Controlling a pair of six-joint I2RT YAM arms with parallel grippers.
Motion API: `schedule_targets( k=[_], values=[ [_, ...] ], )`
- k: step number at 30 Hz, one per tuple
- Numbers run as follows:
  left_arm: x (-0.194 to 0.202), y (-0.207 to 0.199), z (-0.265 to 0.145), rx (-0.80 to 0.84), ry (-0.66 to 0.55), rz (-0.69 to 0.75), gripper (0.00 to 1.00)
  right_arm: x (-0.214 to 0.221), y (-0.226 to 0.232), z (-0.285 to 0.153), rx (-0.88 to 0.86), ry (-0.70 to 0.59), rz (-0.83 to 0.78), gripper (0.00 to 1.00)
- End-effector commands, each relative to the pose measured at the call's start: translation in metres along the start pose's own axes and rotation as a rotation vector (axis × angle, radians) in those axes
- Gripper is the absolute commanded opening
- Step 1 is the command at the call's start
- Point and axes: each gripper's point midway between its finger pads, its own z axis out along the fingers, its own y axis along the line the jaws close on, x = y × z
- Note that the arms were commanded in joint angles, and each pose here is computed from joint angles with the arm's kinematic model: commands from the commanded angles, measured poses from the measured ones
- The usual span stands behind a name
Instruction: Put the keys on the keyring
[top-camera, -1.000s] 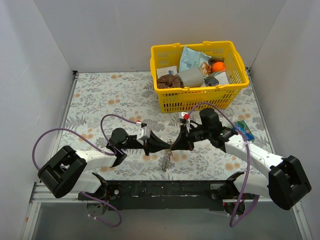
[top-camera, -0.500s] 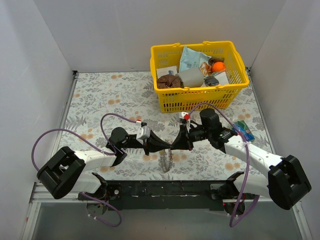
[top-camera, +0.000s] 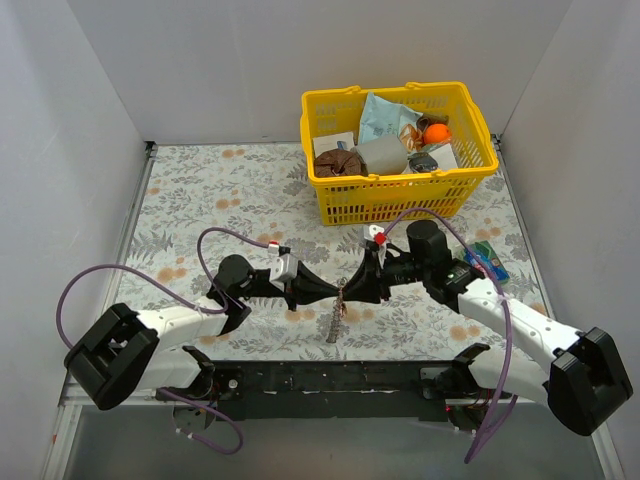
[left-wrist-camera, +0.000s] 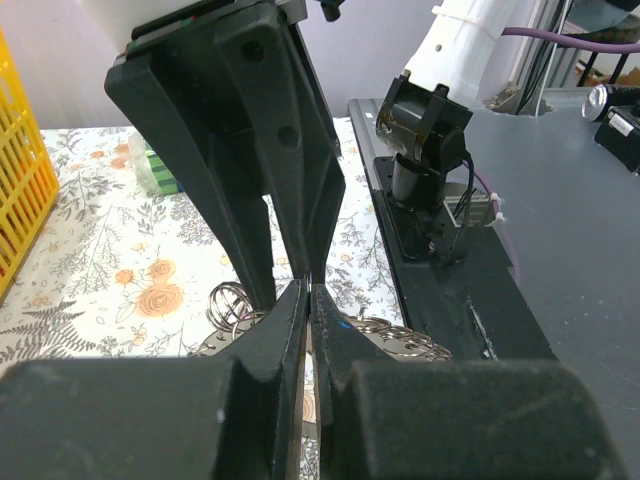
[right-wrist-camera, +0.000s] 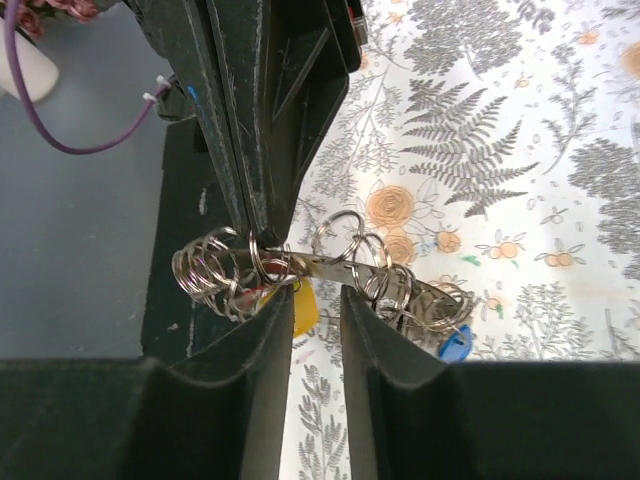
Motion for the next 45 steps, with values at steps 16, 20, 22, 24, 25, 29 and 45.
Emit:
schedule_targets(
  k=[16, 20, 22, 24, 25, 29, 45],
  values=[
    [-0.03, 0.002, 0.001, -0.018, -0.052, 0.12, 0.0, -0.035, 0.013, -0.014, 0.046, -0.104, -0.127, 0.52],
    [-0.031, 0.002, 0.002, -0.015, -0.057, 0.123, 0.0, -0.039, 0.015, -0.013, 0.025, -0.12, -0.13, 0.51],
    [-0.031, 0.002, 0.002, -0.014, -0.058, 0.121, 0.0, -0.038, 0.016, -0.011, 0.016, -0.12, -0.108, 0.5],
    [-0.031, 0.003, 0.002, -0.014, -0.058, 0.119, 0.0, -0.034, 0.016, -0.01, 0.005, -0.103, -0.091, 0.48],
    [-0.031, 0.003, 0.002, -0.014, -0.06, 0.122, 0.0, -0.036, 0.016, -0.009, 0.0, -0.102, -0.093, 0.47],
    [-0.031, 0.003, 0.003, -0.012, -0.061, 0.121, 0.0, -0.035, 0.017, -0.008, -0.01, -0.098, -0.091, 0.44],
    [-0.029, 0.006, 0.007, 0.002, -0.053, 0.107, 0.0, -0.037, 0.017, -0.001, -0.043, -0.095, -0.06, 0.1]
  ],
)
